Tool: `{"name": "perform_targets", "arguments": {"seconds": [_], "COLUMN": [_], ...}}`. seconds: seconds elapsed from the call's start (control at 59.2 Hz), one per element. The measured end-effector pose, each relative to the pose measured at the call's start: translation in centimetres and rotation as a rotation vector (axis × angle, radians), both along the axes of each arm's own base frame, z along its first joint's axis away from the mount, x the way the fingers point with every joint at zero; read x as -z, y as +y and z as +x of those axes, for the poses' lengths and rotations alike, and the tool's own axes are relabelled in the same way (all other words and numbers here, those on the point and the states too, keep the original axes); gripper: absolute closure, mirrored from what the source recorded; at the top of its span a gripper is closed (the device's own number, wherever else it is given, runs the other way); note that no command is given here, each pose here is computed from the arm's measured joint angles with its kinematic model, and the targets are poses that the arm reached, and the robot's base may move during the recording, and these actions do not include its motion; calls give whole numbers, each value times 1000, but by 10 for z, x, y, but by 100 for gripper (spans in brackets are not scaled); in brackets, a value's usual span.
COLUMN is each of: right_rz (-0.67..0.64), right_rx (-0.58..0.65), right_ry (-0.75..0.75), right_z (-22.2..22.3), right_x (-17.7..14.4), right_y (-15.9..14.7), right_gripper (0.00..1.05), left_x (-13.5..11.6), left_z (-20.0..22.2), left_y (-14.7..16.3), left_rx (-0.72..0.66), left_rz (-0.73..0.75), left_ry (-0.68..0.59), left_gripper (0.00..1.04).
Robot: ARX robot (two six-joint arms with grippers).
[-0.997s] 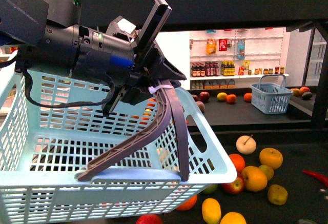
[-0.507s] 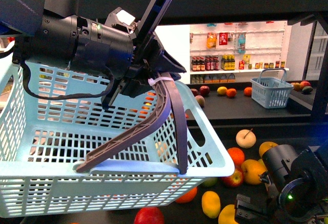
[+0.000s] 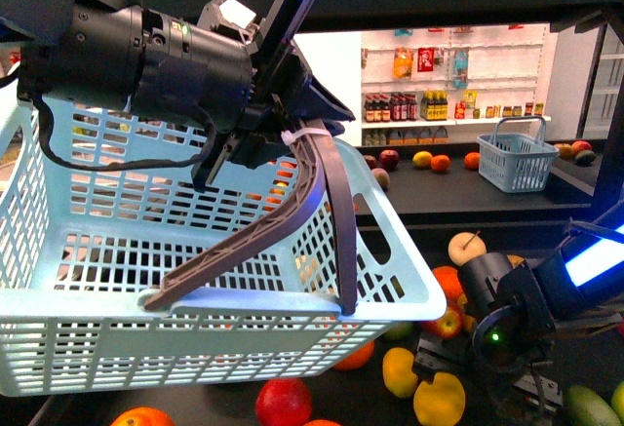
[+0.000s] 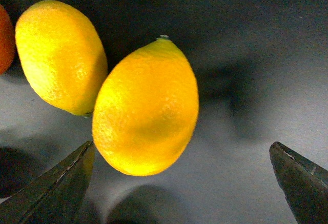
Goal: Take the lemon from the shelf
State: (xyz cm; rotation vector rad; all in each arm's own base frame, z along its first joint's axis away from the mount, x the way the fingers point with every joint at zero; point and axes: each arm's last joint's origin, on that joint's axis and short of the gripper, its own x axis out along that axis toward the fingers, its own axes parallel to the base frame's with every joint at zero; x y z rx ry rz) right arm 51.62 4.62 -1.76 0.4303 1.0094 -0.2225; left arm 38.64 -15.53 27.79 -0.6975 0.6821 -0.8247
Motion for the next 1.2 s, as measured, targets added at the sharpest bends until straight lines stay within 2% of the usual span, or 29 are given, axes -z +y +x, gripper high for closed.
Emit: {"name": "perform_targets", "arguments": {"seconds": [0.22, 0.507, 1.031, 1.2], "right_rz": [4, -1, -19, -19], "right_rx": [-3, -2, 3, -3], "right_ry": [4, 32, 11, 21], "right_z": [8, 10, 30, 28], "right_x": [5, 31, 45, 50], "right_y": [9, 14, 18, 20], "right_gripper": [2, 2, 2, 22], "left_x": [0, 0, 0, 0], "left_z": [0, 0, 0, 0], "left_y": [0, 0, 0, 0], "left_rx": [-1, 0, 0, -1], "left_rz": [1, 1, 1, 1], "left_ry": [-1, -1, -1, -1], "left_gripper": [94, 94, 94, 94]}}
